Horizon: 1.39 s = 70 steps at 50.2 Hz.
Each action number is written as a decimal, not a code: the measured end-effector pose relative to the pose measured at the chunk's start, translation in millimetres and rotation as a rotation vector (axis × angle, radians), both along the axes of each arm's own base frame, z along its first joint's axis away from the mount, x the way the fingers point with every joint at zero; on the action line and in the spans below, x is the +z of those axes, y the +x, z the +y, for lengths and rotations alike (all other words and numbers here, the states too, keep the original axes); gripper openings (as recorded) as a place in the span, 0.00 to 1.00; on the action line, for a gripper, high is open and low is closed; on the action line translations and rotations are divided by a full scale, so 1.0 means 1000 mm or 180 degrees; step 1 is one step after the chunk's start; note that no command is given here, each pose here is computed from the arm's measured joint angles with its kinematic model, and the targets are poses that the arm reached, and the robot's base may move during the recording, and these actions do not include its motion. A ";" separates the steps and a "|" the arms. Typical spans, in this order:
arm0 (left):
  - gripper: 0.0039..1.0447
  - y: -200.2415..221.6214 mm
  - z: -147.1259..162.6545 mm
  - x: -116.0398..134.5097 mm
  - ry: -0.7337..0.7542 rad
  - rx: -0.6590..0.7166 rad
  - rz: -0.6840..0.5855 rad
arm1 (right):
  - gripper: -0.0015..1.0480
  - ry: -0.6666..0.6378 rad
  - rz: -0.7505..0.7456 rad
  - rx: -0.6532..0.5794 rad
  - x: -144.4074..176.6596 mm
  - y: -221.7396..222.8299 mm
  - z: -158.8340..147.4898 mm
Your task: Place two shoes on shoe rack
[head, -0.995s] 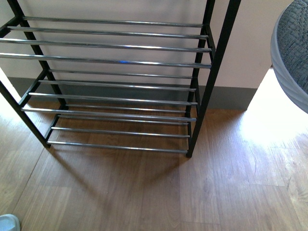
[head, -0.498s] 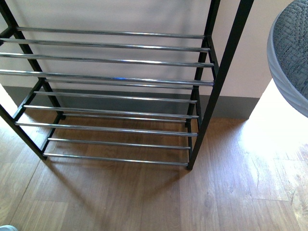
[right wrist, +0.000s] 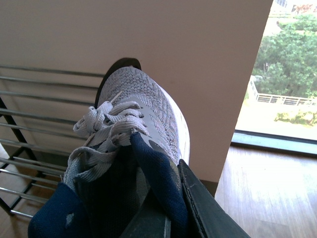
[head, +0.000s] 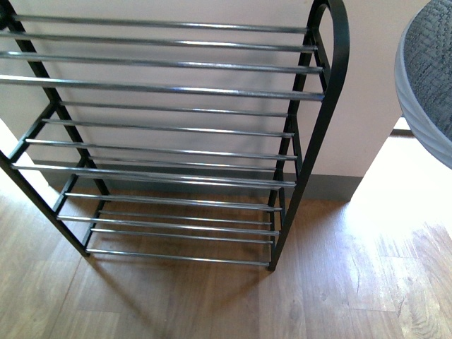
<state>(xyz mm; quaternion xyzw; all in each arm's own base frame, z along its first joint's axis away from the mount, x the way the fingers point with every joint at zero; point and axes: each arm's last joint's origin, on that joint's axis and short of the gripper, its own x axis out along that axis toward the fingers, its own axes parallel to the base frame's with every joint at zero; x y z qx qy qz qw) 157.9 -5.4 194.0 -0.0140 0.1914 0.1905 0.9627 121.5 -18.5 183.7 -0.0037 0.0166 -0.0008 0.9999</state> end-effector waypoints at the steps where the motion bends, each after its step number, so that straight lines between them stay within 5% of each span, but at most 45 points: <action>1: 0.01 0.000 0.000 0.000 0.0003 0.0003 0.0000 | 0.01 -0.0001 0.0000 -0.0001 0.000 0.000 0.000; 70: 0.01 0.000 0.000 0.000 0.0002 0.0002 0.0002 | 0.01 0.0000 0.0005 -0.0001 -0.001 0.000 0.000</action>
